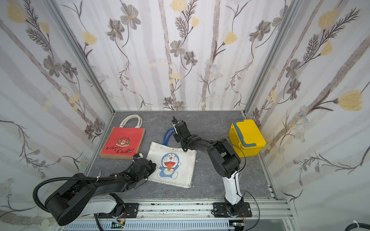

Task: Put away the canvas bag
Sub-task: Adjust the canvas bag at the center of the board.

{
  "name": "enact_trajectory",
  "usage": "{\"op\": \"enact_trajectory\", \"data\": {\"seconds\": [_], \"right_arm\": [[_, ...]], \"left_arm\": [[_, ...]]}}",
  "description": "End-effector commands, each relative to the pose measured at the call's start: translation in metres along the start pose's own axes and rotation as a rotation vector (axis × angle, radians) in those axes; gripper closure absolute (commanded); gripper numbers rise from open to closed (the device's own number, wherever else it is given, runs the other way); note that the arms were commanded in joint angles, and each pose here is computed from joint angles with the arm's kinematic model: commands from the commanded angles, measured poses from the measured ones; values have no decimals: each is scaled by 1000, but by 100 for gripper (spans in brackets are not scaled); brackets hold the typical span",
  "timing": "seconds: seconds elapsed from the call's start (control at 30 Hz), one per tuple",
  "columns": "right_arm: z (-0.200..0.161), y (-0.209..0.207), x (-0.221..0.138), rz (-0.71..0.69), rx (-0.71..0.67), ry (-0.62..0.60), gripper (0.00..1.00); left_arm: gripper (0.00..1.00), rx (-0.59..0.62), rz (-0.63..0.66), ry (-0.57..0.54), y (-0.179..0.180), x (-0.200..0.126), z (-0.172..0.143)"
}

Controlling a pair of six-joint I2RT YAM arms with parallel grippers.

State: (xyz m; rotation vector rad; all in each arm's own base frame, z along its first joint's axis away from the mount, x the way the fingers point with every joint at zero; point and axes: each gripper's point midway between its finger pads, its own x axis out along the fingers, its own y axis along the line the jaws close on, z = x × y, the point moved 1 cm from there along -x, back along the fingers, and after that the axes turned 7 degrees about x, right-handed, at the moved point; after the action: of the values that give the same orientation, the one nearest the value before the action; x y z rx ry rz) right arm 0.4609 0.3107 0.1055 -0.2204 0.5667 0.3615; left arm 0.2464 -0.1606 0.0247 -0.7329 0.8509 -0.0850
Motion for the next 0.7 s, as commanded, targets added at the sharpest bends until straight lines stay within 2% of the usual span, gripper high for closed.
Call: {"op": "enact_trajectory", "data": {"seconds": [0.0,0.07,0.23,0.5,0.67], "right_arm": [[-9,-11,12,-91,34,54,85],[-13,-15,20,-126,44,71,85],[-21,-12,36,-132,76,96,75],[3,-4,38,-84,79,40,70],[19,-3,37,-74,91,12,56]], "left_arm": [[96,10,105,51,26,-2,-13],[96,10,104,48,27,-3,-13],[96,8,99,49,27,-4,-14],[96,8,92,53,25,-4,-15],[95,9,86,60,23,-2,-15]]}}
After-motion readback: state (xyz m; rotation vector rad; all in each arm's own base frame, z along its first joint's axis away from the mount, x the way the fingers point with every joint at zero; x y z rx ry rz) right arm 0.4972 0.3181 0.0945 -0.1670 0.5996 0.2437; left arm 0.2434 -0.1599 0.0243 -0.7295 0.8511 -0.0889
